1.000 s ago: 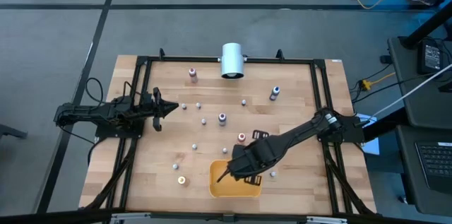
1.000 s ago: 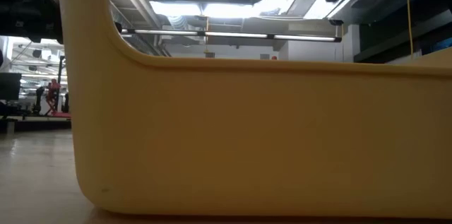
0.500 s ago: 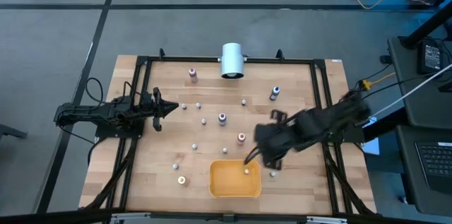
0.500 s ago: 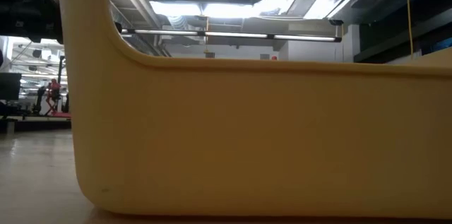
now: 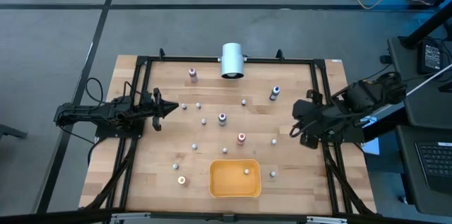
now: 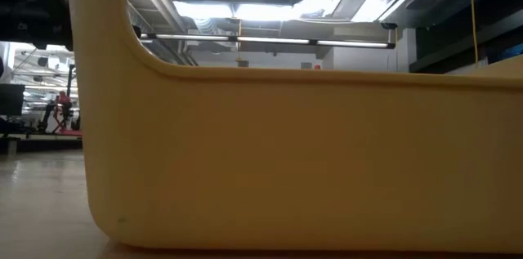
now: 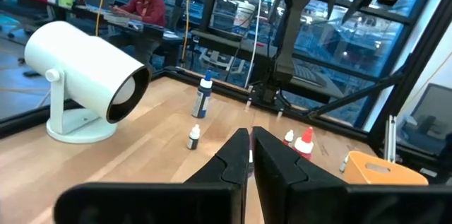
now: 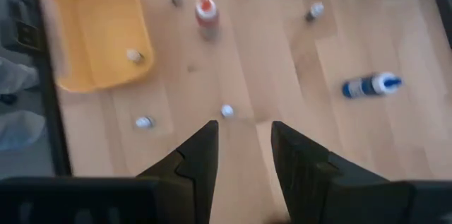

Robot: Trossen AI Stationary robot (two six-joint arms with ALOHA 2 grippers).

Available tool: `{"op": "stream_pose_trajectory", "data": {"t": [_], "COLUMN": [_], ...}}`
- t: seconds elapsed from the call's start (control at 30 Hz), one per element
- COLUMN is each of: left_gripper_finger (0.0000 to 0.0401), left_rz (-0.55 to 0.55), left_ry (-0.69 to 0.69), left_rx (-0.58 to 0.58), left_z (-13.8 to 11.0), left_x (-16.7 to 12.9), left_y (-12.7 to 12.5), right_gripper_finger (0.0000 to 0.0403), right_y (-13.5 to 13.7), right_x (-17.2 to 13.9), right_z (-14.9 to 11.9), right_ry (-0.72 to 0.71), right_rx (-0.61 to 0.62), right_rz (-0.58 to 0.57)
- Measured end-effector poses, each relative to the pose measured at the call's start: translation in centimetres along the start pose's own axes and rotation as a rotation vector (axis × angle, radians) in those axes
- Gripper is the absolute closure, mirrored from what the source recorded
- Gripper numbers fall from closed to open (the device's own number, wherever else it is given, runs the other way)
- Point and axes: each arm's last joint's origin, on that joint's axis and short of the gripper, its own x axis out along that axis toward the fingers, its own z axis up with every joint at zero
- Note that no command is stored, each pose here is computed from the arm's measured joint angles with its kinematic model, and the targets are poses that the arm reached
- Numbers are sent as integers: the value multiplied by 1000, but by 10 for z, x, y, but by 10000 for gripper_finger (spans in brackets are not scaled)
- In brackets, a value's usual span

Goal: Pick & Place food coloring
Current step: Put the small red food coloring bottle into the yellow container

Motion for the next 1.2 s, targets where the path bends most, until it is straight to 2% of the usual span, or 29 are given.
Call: {"op": "stream_pose_trajectory", "data": {"t": [0.13,0.3,0.53,0.8,0.9,1.2], "left_gripper_finger": [384,384,384,384,384,384], "left_rz": [0,0,0,0,0,0], "left_ry": [0,0,0,0,0,0], "left_rx": [-7,-7,-7,-7,-7,-8], "left_z": [0,0,0,0,0,0], "left_x": [0,0,0,0,0,0], "left_y": [0,0,0,0,0,0], "right_gripper_finger": [256,220,181,176,176,176], "right_y": [-8,-9,-3,-3,-4,-9], "right_x": [14,38,94,148,160,181], "right_z": [-17,-29,-39,-52,-55,-58], "right_ry": [45,58,63,85,91,65], "right_rx": [28,38,59,108,126,169], "right_rz": [-37,-46,-59,21,58,71]}}
